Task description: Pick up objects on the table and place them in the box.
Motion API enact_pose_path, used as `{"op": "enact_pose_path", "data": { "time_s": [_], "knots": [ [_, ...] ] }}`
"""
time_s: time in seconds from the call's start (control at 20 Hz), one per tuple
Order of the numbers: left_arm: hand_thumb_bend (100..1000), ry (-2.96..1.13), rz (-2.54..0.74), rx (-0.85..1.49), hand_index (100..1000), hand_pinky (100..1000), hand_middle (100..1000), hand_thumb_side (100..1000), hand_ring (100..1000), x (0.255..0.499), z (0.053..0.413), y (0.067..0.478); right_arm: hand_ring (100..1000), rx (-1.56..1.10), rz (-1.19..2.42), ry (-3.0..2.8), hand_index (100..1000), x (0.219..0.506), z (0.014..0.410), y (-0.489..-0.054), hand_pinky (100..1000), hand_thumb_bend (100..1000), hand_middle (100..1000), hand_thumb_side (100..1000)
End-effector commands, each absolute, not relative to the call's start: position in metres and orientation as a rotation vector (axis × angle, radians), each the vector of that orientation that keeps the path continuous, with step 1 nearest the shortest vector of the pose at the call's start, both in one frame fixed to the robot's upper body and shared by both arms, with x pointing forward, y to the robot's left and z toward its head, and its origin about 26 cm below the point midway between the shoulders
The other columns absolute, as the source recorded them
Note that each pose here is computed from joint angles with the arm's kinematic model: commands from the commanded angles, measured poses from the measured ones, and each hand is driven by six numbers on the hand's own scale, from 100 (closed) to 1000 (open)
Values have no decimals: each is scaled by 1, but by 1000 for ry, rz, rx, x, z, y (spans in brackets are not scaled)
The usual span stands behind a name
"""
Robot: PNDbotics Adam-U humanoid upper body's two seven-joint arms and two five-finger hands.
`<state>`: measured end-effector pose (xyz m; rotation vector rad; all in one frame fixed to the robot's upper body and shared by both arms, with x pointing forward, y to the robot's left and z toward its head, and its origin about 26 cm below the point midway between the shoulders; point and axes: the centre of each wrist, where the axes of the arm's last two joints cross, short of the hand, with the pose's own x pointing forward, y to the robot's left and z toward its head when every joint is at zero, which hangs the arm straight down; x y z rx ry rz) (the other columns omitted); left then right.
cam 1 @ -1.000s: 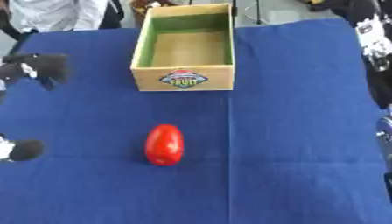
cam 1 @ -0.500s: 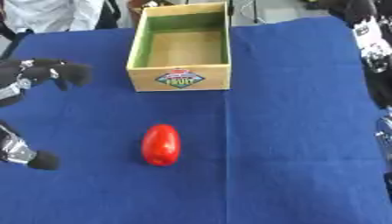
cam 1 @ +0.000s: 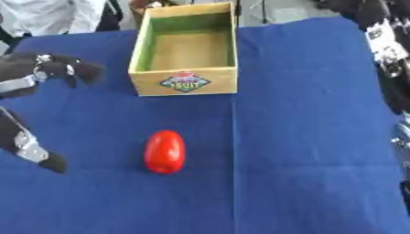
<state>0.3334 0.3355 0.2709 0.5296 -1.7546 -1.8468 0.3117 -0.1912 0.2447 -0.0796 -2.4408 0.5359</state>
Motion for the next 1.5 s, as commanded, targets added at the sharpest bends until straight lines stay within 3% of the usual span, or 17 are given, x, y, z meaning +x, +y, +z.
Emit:
{"op": "enact_pose_path", "data": {
  "time_s": [0.05, 0.85, 0.9, 0.95, 1.5],
  "knots": [
    [950, -1639, -2035, 538, 1000, 682, 825, 609, 805, 333, 289, 338, 833, -82, 549, -2464, 829, 308, 251, -192, 908, 100, 649, 678],
    [886, -1507, -2262, 488, 1000, 713, 833, 606, 818, 338, 287, 303, 832, -82, 535, -2463, 826, 308, 251, -192, 910, 100, 648, 666],
    [932, -1495, -2275, 489, 1000, 718, 836, 601, 821, 336, 286, 301, 832, -82, 535, -2462, 826, 308, 250, -192, 910, 100, 648, 663],
    [892, -1483, -2285, 489, 1000, 720, 838, 604, 822, 335, 285, 300, 832, -81, 536, -2461, 826, 308, 250, -192, 910, 100, 648, 664],
    [919, -1371, -2328, 459, 1000, 748, 840, 561, 829, 327, 268, 290, 832, -71, 536, -2462, 825, 308, 251, -191, 911, 100, 646, 659]
  ]
}}
